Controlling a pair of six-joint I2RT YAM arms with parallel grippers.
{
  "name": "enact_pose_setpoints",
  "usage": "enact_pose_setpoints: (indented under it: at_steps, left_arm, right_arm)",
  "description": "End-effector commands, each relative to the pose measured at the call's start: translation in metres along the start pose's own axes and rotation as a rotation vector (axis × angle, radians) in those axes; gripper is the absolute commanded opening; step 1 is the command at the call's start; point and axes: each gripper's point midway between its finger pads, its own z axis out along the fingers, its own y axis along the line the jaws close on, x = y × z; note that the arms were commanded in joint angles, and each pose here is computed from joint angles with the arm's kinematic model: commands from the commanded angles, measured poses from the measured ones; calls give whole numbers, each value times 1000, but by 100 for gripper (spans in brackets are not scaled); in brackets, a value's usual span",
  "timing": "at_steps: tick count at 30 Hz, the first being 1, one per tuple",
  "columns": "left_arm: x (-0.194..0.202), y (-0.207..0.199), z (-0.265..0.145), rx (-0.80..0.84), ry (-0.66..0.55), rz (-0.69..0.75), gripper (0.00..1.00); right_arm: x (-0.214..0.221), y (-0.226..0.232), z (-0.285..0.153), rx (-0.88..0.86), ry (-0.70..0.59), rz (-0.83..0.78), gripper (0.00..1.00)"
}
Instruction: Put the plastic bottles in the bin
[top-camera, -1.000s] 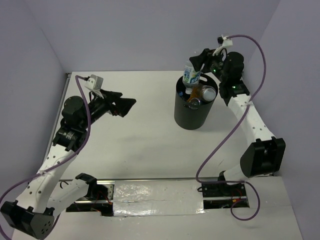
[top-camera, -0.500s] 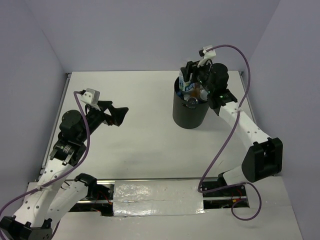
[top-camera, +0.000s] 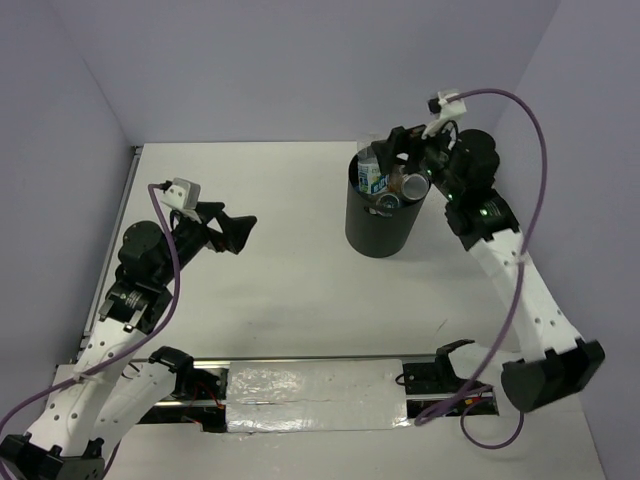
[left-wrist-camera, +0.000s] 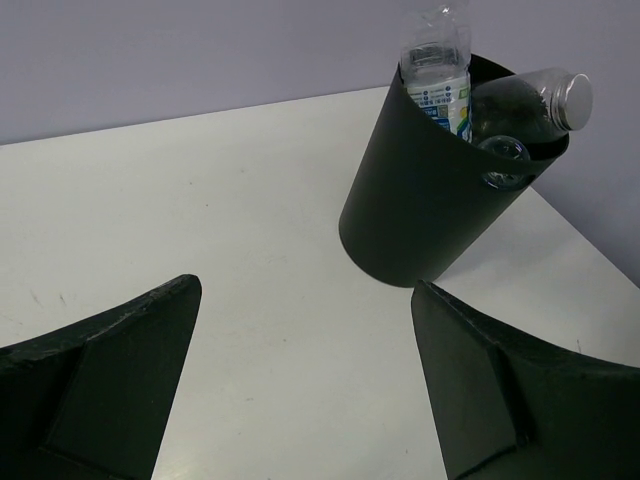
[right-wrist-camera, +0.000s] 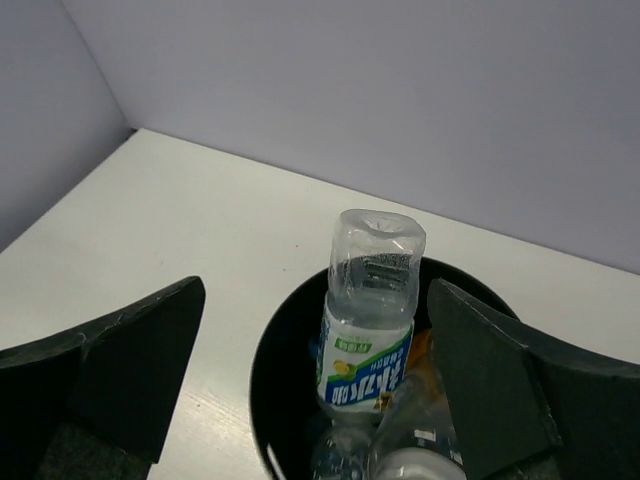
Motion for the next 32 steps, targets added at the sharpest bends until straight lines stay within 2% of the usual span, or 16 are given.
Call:
enact_pose_setpoints:
  at_steps: [1, 2, 7, 13, 24, 32]
  left_arm:
    - [-13, -7, -5, 34, -47, 43, 99]
    - [-11, -7, -7, 34, -48, 43, 99]
    - [-9, -8, -12, 40, -62, 48, 99]
    - [-2, -13, -9, 76, -34, 47, 99]
    - [42, 8, -6, 7, 107, 92, 100]
    - [36, 15, -14, -33, 64, 130, 99]
  right_arm:
    - [-49, 17, -63, -22, -77, -28, 100]
    - [-31, 15, -71, -17, -34, -23, 100]
    - [-1, 15, -125, 18, -3, -43, 100]
    - [52, 10, -155, 56, 66, -4, 100]
    - [84, -2, -180, 118, 1, 4, 100]
    - [99, -5, -199, 114, -95, 8, 100]
